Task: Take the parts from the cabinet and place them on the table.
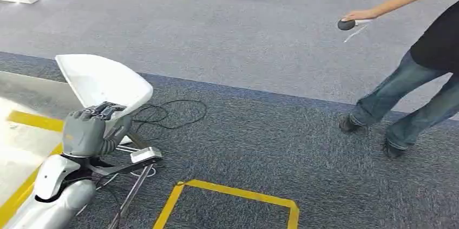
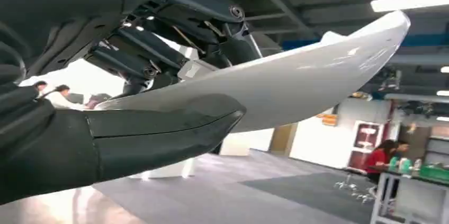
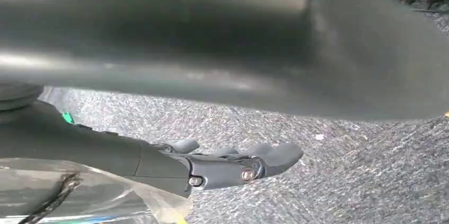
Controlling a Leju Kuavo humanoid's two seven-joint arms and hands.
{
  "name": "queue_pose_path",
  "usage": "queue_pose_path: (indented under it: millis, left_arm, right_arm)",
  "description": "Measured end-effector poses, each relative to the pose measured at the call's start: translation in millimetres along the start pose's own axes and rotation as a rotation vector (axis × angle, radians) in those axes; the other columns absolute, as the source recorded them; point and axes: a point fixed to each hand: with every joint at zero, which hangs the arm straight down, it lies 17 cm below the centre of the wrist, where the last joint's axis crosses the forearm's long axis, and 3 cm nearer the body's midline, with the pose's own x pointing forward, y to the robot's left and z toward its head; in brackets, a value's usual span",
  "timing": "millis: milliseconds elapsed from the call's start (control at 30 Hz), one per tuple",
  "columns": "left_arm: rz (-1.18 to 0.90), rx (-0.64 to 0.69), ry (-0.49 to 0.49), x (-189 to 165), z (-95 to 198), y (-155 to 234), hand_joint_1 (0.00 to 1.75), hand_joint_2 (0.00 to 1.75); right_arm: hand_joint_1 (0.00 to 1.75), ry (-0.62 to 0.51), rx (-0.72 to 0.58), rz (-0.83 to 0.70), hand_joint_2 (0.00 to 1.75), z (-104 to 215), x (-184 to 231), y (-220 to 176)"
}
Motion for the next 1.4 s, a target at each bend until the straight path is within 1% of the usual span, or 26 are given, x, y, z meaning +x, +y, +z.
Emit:
queue_pose_path:
  millis: [100, 267, 300, 333, 400, 433, 533, 633, 667, 700, 733, 800, 833, 900, 1000, 1067, 1100, 1133, 1233, 1333, 1400]
  left_arm:
    - [-0.008, 0.002, -0.005, 0, -1, 3, 1.75, 1.75]
    - [-0.027, -0.039, -0.002, 0, 10, -3, 1.75, 1.75]
    - [-0.034, -0.040, -0.003, 1, 9, -2, 1.75, 1.75]
    - [-0.043, -0.046, -0.003, 1, 8, -1, 1.75, 1.75]
    - [-0.056, -0.053, 0.002, 4, 4, 2, 1.75, 1.75]
    - [-0.060, -0.065, 0.004, 6, 4, 1, 1.75, 1.75]
    - [-0.066, -0.081, 0.014, 14, 0, 4, 1.75, 1.75]
    - [-0.057, -0.062, 0.017, 23, -9, 11, 1.75, 1.75]
    - [-0.052, -0.057, 0.019, 25, -10, 12, 1.75, 1.75]
    - [-0.049, -0.051, 0.021, 25, -10, 13, 1.75, 1.75]
    - [-0.042, -0.034, 0.025, 24, -10, 16, 1.75, 1.75]
    - [-0.029, 0.028, 0.036, 20, -10, 27, 1.75, 1.75]
    - [-0.028, 0.049, 0.037, 19, -10, 31, 1.75, 1.75]
    - [-0.032, 0.063, 0.037, 16, -10, 34, 1.75, 1.75]
    - [-0.031, 0.059, 0.039, 13, -5, 32, 1.75, 1.75]
    - [-0.033, 0.068, 0.040, 9, -3, 34, 1.75, 1.75]
    - [-0.037, 0.077, 0.038, 7, -3, 36, 1.75, 1.75]
    - [-0.039, 0.086, 0.040, 4, -3, 37, 1.75, 1.75]
    - [-0.041, 0.080, 0.049, -1, 4, 33, 1.75, 1.75]
    - [-0.048, 0.080, 0.054, -7, 8, 31, 1.75, 1.75]
    - [-0.055, 0.085, 0.054, -11, 10, 33, 1.75, 1.75]
  right_arm:
    - [0.00, -0.010, -0.011, -0.009, 0.00, 0, 0, -2]
    - [0.00, -0.118, -0.095, -0.090, 0.00, -2, 11, -29]
    - [0.00, -0.139, -0.120, -0.101, 0.00, -2, 13, -38]
    - [0.00, -0.171, -0.175, -0.106, 0.00, -2, 16, -55]
    - [0.00, -0.199, -0.282, -0.105, 0.00, 0, 19, -80]
    - [0.00, -0.189, -0.357, -0.112, 0.00, 1, 15, -101]
    - [0.00, -0.150, -0.490, -0.126, 0.00, 5, 12, -133]
    - [0.00, -0.074, -0.622, -0.134, 0.00, 12, 0, -159]
    - [0.00, -0.042, -0.659, -0.121, 0.00, 15, -6, -165]
    - [0.00, -0.033, -0.680, -0.093, 0.00, 18, -6, -168]
    - [0.00, -0.050, -0.705, -0.050, 0.00, 20, 1, -173]
    - [0.00, -0.132, -0.767, 0.025, 0.00, 28, 27, -187]
    - [0.00, -0.144, -0.799, 0.015, 0.00, 33, 31, -195]
    - [0.00, -0.117, -0.846, -0.060, 0.00, 39, 26, -202]
    - [0.00, -0.090, -0.886, -0.107, 0.00, 47, 16, -206]
    - [0.00, -0.129, -0.919, -0.091, 0.00, 53, 24, -212]
    - [0.00, -0.140, -0.947, -0.082, 0.00, 58, 24, -222]
    - [0.00, -0.146, -0.958, -0.088, 0.00, 61, 25, -220]
    - [0.00, -0.110, -0.975, -0.132, 0.00, 64, 12, -219]
    - [0.00, -0.092, -0.935, -0.183, 0.00, 57, 8, -201]
    - [0.00, -0.108, -0.798, -0.227, 0.00, 38, 19, -164]
